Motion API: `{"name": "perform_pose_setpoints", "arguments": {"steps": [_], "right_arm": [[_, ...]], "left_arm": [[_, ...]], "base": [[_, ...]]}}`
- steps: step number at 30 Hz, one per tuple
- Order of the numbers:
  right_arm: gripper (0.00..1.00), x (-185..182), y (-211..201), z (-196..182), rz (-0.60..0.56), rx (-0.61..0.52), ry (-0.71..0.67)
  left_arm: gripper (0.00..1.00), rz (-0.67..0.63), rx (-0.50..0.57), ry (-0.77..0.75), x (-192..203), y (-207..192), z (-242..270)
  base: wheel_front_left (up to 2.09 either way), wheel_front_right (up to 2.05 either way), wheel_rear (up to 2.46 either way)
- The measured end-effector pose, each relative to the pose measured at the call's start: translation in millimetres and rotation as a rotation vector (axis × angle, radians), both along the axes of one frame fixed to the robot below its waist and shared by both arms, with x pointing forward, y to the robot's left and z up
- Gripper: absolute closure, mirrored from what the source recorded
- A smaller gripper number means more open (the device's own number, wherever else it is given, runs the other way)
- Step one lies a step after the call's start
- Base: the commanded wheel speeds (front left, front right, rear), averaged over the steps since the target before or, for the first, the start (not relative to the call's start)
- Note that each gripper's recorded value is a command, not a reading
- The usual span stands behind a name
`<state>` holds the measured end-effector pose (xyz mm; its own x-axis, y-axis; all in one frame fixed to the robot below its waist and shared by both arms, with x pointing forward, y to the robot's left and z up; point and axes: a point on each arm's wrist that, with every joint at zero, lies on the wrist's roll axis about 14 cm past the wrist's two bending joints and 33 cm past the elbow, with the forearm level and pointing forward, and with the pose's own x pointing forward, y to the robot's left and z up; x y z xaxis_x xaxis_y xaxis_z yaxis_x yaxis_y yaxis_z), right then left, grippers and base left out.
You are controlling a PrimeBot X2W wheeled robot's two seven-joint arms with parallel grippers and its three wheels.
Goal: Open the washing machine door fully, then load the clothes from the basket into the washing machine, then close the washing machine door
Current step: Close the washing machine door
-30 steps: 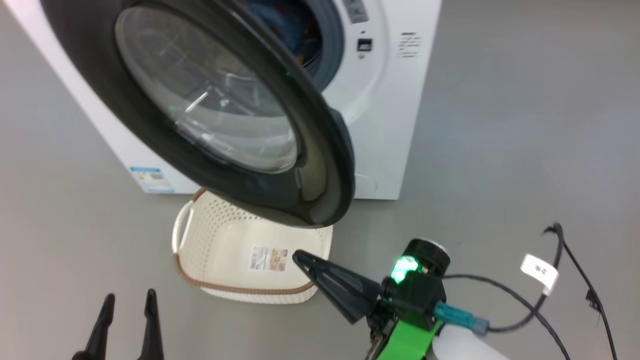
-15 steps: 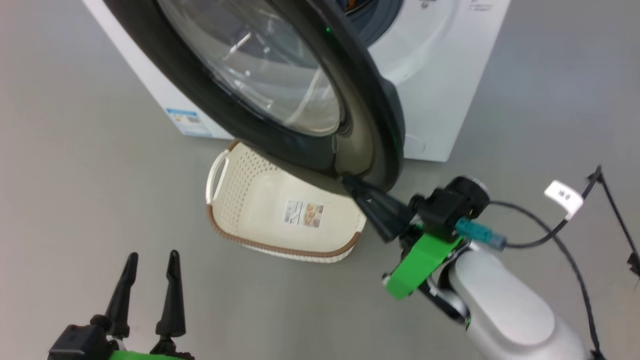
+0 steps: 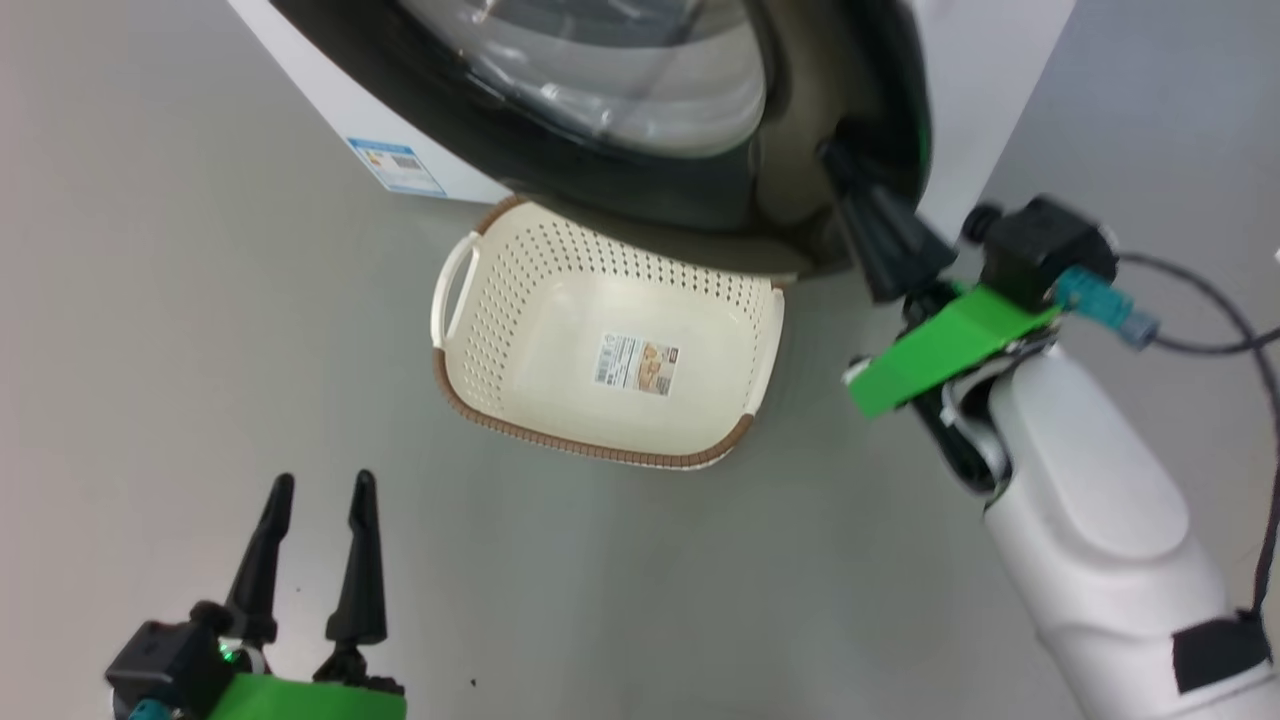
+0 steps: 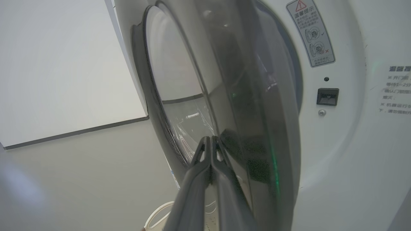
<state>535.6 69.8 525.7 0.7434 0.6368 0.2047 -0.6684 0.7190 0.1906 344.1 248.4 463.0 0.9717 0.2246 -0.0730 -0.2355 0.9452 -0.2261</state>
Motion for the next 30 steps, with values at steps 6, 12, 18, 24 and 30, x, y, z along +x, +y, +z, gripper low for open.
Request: {"name": "perform_pose_setpoints", "arguments": {"steps": [6,12,18,24,30], "right_arm": [[1.0,37.0,-9.2,2.3,-0.06,0.007,-0.016],[1.0,75.7,-15.6,10.6,-0.12,0.022,-0.048],[1.0,105.7,-18.3,14.4,-0.158,0.041,-0.066],[1.0,125.2,-20.7,14.7,-0.181,0.067,-0.067],[1.0,130.0,-22.3,3.6,-0.199,0.077,-0.026]], "left_arm": [[0.0,-0.039,-0.027,0.012,16.3,-10.8,-8.3],[0.0,-0.076,-0.039,0.025,35.0,-20.3,-16.9],[0.0,-0.102,-0.035,0.038,51.0,-24.2,-25.6],[0.0,-0.117,-0.03,0.052,61.9,-26.6,-33.6],[0.0,-0.141,-0.036,0.053,68.2,-33.9,-36.4]], "base": [[0.0,0.0,0.0],[0.0,0.0,0.0],[0.0,0.0,0.0],[0.0,0.0,0.0],[0.0,0.0,0.0]]}}
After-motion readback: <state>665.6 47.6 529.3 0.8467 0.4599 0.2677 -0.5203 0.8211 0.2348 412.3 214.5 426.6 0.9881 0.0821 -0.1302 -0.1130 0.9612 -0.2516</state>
